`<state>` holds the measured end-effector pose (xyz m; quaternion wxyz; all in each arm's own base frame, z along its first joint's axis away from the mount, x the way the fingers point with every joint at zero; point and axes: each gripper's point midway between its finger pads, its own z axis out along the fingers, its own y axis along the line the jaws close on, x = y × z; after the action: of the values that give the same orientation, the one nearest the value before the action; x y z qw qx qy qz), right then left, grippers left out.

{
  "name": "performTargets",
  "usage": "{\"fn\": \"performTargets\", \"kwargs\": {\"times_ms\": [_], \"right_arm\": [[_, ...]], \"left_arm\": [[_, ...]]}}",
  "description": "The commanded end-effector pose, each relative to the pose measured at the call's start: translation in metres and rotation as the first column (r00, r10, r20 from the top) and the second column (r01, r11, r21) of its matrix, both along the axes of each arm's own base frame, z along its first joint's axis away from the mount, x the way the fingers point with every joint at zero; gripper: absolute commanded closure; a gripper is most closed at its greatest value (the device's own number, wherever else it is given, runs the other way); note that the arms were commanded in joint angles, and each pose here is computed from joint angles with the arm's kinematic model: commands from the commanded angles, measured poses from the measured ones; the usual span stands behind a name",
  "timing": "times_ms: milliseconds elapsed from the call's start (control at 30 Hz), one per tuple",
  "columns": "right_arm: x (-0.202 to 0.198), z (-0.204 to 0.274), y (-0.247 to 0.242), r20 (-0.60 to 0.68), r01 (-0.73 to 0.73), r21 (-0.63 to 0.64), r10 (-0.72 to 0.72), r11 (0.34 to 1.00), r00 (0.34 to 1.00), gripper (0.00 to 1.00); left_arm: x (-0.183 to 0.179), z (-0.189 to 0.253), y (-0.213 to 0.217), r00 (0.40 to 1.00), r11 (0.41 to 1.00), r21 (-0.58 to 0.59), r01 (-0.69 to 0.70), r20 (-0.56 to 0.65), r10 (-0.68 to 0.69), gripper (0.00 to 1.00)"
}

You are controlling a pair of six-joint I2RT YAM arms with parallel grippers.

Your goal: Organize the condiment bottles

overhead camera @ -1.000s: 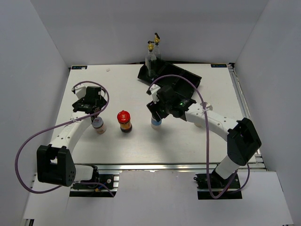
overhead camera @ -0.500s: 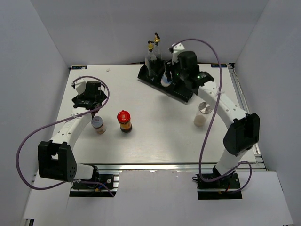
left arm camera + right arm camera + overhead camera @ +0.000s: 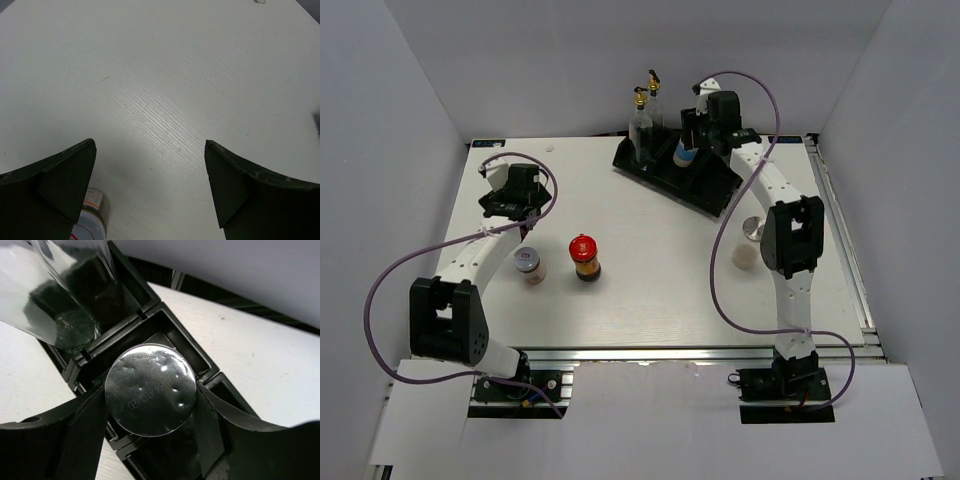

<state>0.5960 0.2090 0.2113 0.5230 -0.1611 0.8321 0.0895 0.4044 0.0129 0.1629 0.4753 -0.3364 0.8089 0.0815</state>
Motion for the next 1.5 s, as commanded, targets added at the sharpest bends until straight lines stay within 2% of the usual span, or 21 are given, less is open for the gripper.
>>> {"fn": "performTargets", "kwargs": {"times_ms": [0,67,133,200,267,333,367,400,433,567,700,767,867,900,933,967,1000,1033,1133,1300,1467], "right_arm": [[0.017,0.058,0.009,0.161,-0.058,0.097,0.041,0.994,0.986,0.91],[0.026,0.045,0.011,0.166,-0.061,0.095,0.044,0.994,0.985,0.89],[0.033,0.036,0.012,0.169,-0.070,0.093,0.053,0.993,0.984,0.79],[0.040,0.022,0.012,0.164,-0.056,0.088,0.041,0.995,0.986,0.64],[0.045,0.012,0.012,0.160,-0.043,0.089,0.028,0.995,0.987,0.62],[0.049,0.010,0.008,0.163,-0.019,0.083,0.005,0.996,0.987,0.51],[0.050,0.006,0.008,0.160,-0.018,0.080,0.005,0.997,0.987,0.43],[0.051,0.005,0.004,0.162,0.009,0.069,-0.020,0.998,0.987,0.22],[0.051,0.007,0.003,0.162,0.015,0.066,-0.025,0.998,0.987,0.11],[0.038,0.032,0.002,0.178,-0.010,0.073,-0.003,0.997,0.984,0.11],[0.007,0.076,0.018,0.211,-0.155,0.081,0.135,0.985,0.968,0.11],[-0.014,0.104,0.012,0.211,-0.155,0.099,0.132,0.983,0.969,0.11],[-0.050,0.117,-0.006,0.178,-0.107,0.107,0.087,0.989,0.980,0.11],[-0.061,0.086,-0.019,0.102,-0.042,0.087,0.033,0.995,0.994,0.11],[-0.080,0.104,-0.031,0.115,0.002,0.109,-0.014,0.994,0.993,0.11],[-0.091,0.096,-0.044,0.085,0.062,0.099,-0.071,0.993,0.994,0.11],[-0.105,0.060,-0.063,0.008,0.160,0.058,-0.160,0.985,0.987,0.11],[-0.124,0.069,-0.077,0.017,0.204,0.058,-0.205,0.977,0.979,0.11],[-0.168,0.036,-0.114,-0.075,0.346,-0.001,-0.345,0.938,0.935,0.10],[-0.216,-0.005,-0.143,-0.183,0.417,-0.085,-0.425,0.905,0.886,0.11],[-0.233,-0.040,-0.154,-0.260,0.425,-0.131,-0.444,0.896,0.857,0.10]], "left_arm": [[0.015,0.027,0.002,0.997,1.000,0.004,-0.003,0.078,0.003,0.02],[0.017,0.026,0.001,0.997,1.000,0.009,0.003,0.077,-0.004,0.02],[0.021,0.025,0.000,0.998,1.000,0.014,0.012,0.068,-0.013,0.02],[0.024,0.027,-0.002,0.998,1.000,0.011,0.023,0.064,-0.024,0.02],[0.026,0.030,-0.003,0.997,0.999,0.014,0.030,0.066,-0.031,0.02],[0.026,0.031,-0.004,0.997,0.999,0.013,0.035,0.067,-0.036,0.02],[0.026,0.032,-0.004,0.997,0.999,0.011,0.038,0.070,-0.038,0.02],[0.026,0.032,-0.006,0.997,0.999,0.008,0.045,0.069,-0.045,0.02],[0.026,0.032,-0.006,0.997,0.999,0.006,0.049,0.066,-0.049,0.02],[0.023,0.034,-0.008,0.996,0.998,-0.003,0.056,0.066,-0.055,0.02],[0.016,0.039,-0.008,0.996,0.998,-0.012,0.057,0.069,-0.056,0.02],[0.012,0.040,-0.008,0.996,0.998,-0.020,0.052,0.076,-0.050,0.02],[0.000,0.042,-0.008,0.995,0.998,-0.038,0.052,0.091,-0.049,0.02],[-0.005,0.036,-0.007,0.995,0.998,-0.041,0.053,0.082,-0.050,0.02],[-0.009,0.041,-0.007,0.994,0.997,-0.049,0.054,0.103,-0.049,0.02],[-0.012,0.040,-0.009,0.993,0.996,-0.058,0.064,0.105,-0.058,0.02],[-0.017,0.036,-0.010,0.993,0.996,-0.064,0.066,0.102,-0.059,0.02],[-0.020,0.040,-0.009,0.991,0.995,-0.069,0.070,0.118,-0.062,0.02],[-0.028,0.040,-0.010,0.990,0.994,-0.078,0.073,0.126,-0.063,0.02],[-0.032,0.039,-0.020,0.980,0.985,-0.120,0.125,0.170,-0.104,0.02],[-0.035,0.039,-0.024,0.974,0.980,-0.135,0.148,0.194,-0.120,0.02]]}}
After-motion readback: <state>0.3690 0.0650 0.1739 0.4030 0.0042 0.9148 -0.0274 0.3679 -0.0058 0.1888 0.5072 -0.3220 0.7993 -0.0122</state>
